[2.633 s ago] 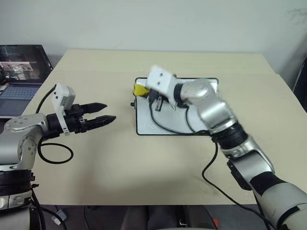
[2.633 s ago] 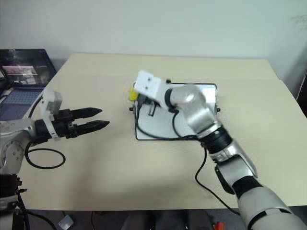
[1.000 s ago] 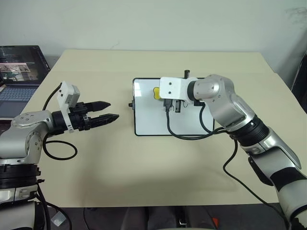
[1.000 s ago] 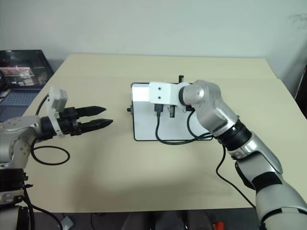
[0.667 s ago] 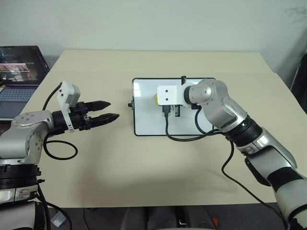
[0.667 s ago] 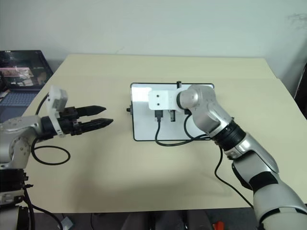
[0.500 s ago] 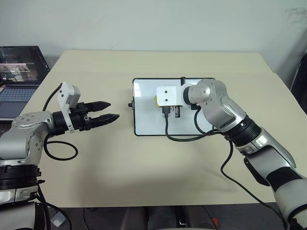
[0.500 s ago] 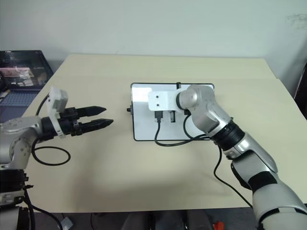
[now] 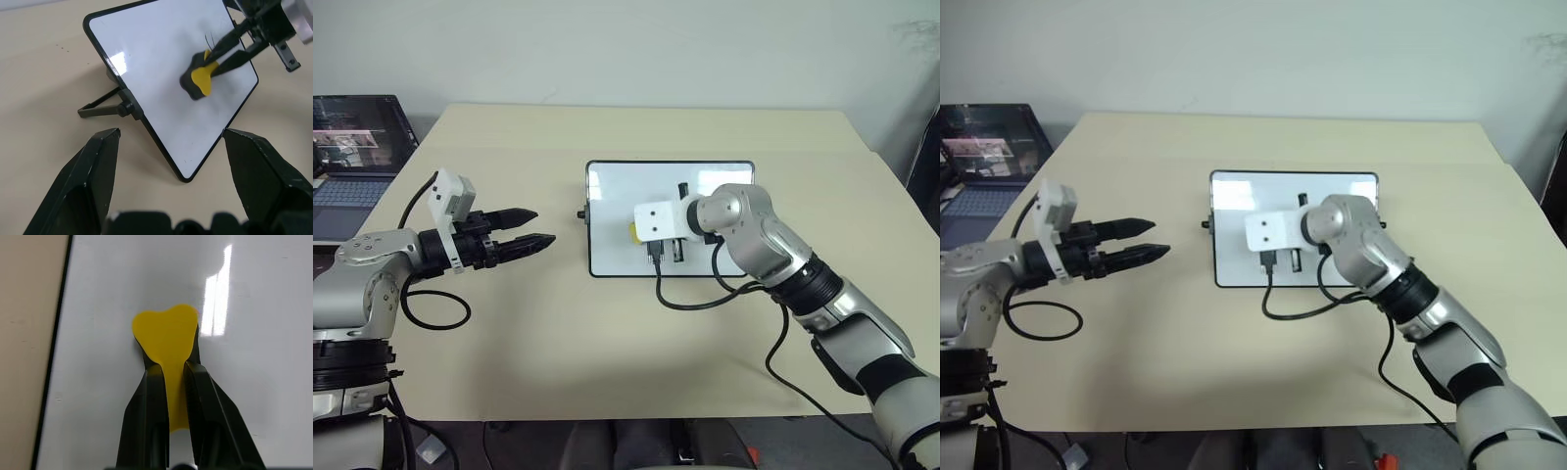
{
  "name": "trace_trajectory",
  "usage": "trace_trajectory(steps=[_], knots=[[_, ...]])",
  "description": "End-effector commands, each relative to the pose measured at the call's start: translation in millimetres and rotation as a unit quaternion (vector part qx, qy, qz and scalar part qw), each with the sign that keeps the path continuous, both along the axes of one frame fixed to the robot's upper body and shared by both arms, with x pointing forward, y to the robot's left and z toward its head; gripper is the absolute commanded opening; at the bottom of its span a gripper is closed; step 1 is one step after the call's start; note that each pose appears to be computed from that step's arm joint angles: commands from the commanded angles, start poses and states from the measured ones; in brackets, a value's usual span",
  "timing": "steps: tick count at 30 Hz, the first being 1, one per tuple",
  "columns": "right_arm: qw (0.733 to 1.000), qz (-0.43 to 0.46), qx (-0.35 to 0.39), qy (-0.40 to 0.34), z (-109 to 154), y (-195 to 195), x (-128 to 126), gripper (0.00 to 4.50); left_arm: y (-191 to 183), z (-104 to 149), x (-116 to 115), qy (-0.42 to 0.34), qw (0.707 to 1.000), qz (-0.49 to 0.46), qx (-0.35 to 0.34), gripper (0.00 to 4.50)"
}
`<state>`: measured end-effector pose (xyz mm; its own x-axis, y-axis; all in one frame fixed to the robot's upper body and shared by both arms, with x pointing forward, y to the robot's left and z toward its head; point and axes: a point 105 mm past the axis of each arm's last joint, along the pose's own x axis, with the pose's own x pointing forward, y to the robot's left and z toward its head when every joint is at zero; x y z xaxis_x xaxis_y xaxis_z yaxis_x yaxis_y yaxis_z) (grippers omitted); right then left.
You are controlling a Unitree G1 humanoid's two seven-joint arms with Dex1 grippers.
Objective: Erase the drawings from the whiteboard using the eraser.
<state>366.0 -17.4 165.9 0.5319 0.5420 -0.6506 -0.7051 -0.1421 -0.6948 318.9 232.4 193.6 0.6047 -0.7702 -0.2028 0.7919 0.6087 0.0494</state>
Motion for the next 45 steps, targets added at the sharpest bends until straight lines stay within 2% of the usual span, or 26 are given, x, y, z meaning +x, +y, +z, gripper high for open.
trace_trajectory(steps=[1,5,8,28,31,34,35,37,40,43,45], knots=[[0.999,-0.020,-0.024,0.027,-19,-14,-1,0.17,0,15,-1,-0.029,1.000,-0.002,0.004,3.63],[0.998,-0.025,-0.030,0.043,-30,-20,-6,0.17,0,15,-1,-0.029,1.000,-0.003,0.004,3.63],[0.999,-0.029,-0.027,0.036,-27,-21,-4,0.17,0,15,-1,-0.029,1.000,-0.003,0.005,3.63],[0.992,-0.058,0.011,-0.108,41,-17,37,0.16,-1,16,0,-0.032,0.999,-0.003,0.004,3.63],[0.991,-0.059,0.057,-0.109,54,-12,37,0.16,-1,17,0,-0.033,0.999,-0.004,0.003,3.63],[0.984,-0.039,0.157,-0.079,81,-4,23,0.16,-1,18,1,-0.034,0.999,-0.004,0.003,3.63],[0.975,-0.033,0.214,-0.054,94,-4,16,0.15,-1,18,1,-0.034,0.999,-0.005,0.003,3.63],[0.950,-0.024,0.308,-0.038,119,-12,5,0.15,-2,18,0,-0.035,0.999,-0.006,0.002,3.63],[0.900,-0.045,0.431,-0.046,149,-45,0,0.15,-1,18,-1,-0.034,0.999,-0.006,0.001,3.63],[0.861,-0.103,0.493,-0.068,154,-82,5,0.15,0,17,-2,-0.033,0.999,-0.004,0.002,3.63],[0.839,-0.152,0.518,-0.072,145,-104,6,0.15,2,18,-2,-0.033,0.999,-0.003,0.003,3.63]])
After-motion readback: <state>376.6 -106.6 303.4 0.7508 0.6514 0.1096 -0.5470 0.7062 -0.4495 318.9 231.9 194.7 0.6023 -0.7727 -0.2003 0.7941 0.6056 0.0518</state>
